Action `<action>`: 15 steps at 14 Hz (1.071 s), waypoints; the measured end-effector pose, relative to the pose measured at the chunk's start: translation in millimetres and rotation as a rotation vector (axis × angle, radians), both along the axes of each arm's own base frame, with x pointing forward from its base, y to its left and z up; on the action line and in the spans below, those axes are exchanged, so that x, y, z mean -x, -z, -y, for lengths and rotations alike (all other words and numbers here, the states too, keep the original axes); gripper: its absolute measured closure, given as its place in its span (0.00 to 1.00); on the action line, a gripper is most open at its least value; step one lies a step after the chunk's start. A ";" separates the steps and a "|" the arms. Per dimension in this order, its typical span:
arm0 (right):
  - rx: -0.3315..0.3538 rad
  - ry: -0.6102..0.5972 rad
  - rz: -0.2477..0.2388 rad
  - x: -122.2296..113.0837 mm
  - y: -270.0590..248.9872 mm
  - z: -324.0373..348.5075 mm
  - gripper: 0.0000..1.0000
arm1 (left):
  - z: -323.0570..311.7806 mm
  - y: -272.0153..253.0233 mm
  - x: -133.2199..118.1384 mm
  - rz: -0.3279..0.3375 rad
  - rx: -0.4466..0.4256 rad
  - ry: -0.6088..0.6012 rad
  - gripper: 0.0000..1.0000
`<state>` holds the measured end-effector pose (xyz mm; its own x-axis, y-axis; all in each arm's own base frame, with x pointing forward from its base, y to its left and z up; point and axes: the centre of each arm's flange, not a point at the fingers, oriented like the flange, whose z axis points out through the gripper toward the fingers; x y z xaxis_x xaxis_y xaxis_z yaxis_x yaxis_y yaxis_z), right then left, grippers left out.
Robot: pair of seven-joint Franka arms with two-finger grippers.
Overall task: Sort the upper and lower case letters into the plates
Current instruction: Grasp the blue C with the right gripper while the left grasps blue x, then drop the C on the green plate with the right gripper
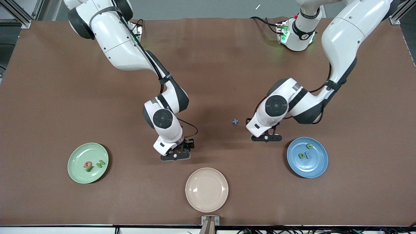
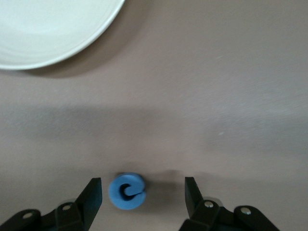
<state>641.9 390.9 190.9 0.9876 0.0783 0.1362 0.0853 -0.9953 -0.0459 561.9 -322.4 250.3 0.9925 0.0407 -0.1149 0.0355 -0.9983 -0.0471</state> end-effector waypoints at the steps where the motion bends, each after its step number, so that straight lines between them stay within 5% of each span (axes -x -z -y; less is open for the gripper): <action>1: -0.006 0.002 0.007 1.9 3.0 -4.2 0.22 | 12.2 3.9 8.8 0.004 0.004 -0.034 0.20; 7: 0.015 -0.024 0.020 6.0 12.0 -9.7 0.29 | 39.0 28.0 34.3 0.024 0.054 -0.372 0.26; 9: 0.027 -0.034 0.026 5.9 13.2 -9.1 0.36 | 50.7 35.7 41.7 0.022 0.055 -0.447 0.27; 12: 0.030 -0.033 0.034 3.4 9.7 -7.7 0.66 | 62.0 53.8 50.0 0.044 0.035 -0.496 0.30; 15: 0.034 -0.006 0.037 -3.9 8.9 3.7 0.67 | 62.6 62.3 48.9 0.060 0.042 -0.518 0.31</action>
